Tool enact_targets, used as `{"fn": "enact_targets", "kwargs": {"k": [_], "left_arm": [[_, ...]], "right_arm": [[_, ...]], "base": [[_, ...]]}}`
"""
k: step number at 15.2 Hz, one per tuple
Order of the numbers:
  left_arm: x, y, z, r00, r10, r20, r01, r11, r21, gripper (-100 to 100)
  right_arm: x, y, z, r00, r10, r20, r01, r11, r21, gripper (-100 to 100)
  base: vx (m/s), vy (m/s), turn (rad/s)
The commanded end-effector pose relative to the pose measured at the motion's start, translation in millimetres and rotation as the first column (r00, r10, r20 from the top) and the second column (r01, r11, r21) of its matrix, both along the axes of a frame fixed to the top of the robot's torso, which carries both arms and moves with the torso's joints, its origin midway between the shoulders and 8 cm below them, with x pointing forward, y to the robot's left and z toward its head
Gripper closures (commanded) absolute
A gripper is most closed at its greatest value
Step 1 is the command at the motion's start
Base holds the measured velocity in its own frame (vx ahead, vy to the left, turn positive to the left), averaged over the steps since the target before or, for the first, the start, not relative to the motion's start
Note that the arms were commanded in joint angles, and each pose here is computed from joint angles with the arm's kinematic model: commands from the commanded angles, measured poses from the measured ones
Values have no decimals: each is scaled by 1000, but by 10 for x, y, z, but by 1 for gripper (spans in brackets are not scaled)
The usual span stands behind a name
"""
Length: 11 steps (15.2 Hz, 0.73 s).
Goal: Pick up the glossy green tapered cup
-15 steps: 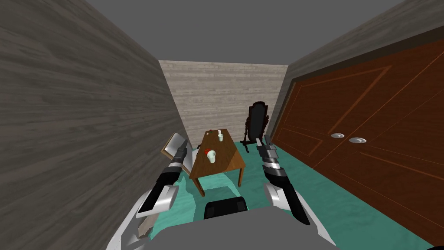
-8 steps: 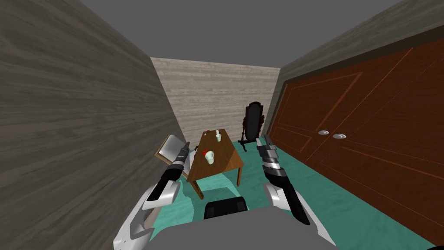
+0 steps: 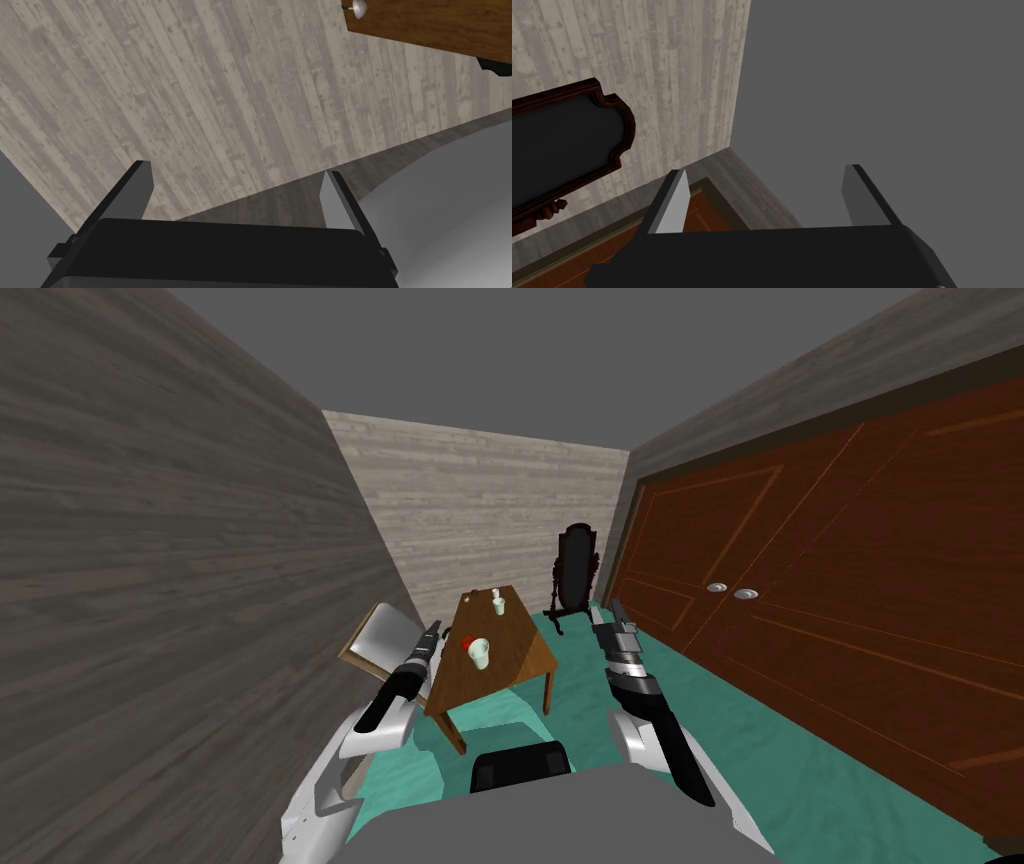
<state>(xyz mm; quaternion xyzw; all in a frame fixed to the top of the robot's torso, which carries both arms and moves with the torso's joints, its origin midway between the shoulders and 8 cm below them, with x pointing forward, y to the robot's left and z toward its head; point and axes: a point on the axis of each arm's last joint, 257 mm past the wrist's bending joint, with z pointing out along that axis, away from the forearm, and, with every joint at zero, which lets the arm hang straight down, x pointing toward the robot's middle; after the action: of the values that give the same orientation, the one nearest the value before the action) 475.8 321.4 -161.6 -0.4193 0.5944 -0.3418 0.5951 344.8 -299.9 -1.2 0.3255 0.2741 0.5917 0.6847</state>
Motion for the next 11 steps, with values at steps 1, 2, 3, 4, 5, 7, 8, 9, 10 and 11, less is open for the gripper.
{"fn": "enact_targets", "kwargs": {"k": [1, 2, 3, 4, 5, 7, 8, 9, 10, 11], "left_arm": [[48, 45, -168, 998, 12, -56, -12, 1000, -7, -100], [40, 58, -214, 997, 17, -74, -18, 1000, -8, -100], [39, 61, -225, 997, 18, -78, -19, 1000, -9, -100], [75, 86, -353, 992, 26, -120, -28, 1000, -15, -100], [64, 99, -401, 990, 31, -139, -34, 999, -15, -100], [96, 120, -521, 984, 38, -177, -42, 999, -21, -100], [81, 133, -572, 979, 43, -197, -48, 999, -22, -100], [78, 137, -585, 978, 44, -202, -50, 999, -22, -100], [101, 156, -707, 969, 51, -242, -59, 998, -27, -100], [85, 167, -751, 964, 55, -259, -64, 998, -27, -100]], "right_arm": [[0, 0, 0, 1000, 0, 0, 0, 1000, 0, 0], [0, 0, 0, 1000, 0, 0, 0, 1000, 0, 0], [0, 0, 0, 1000, 0, 0, 0, 1000, 0, 0], [0, 0, 0, 1000, 0, 0, 0, 1000, 0, 0], [0, 0, 0, 1000, 0, 0, 0, 1000, 0, 0], [0, 0, 0, 1000, 0, 0, 0, 1000, 0, 0], [0, 0, 0, 1000, 0, 0, 0, 1000, 0, 0], [0, 0, 0, 1000, 0, 0, 0, 1000, 0, 0], [0, 0, 0, 1000, 0, 0, 0, 1000, 0, 0], [0, 0, 0, 1000, 0, 0, 0, 1000, 0, 0]], "base": [[4, 14, -155], [4, 18, -153], [3, 15, -38], [5, 14, -135], [7, 19, -146], [4, 16, -102], [3, 17, -160], [1, 15, -45], [1, 19, -105], [2, 21, -151]]}}
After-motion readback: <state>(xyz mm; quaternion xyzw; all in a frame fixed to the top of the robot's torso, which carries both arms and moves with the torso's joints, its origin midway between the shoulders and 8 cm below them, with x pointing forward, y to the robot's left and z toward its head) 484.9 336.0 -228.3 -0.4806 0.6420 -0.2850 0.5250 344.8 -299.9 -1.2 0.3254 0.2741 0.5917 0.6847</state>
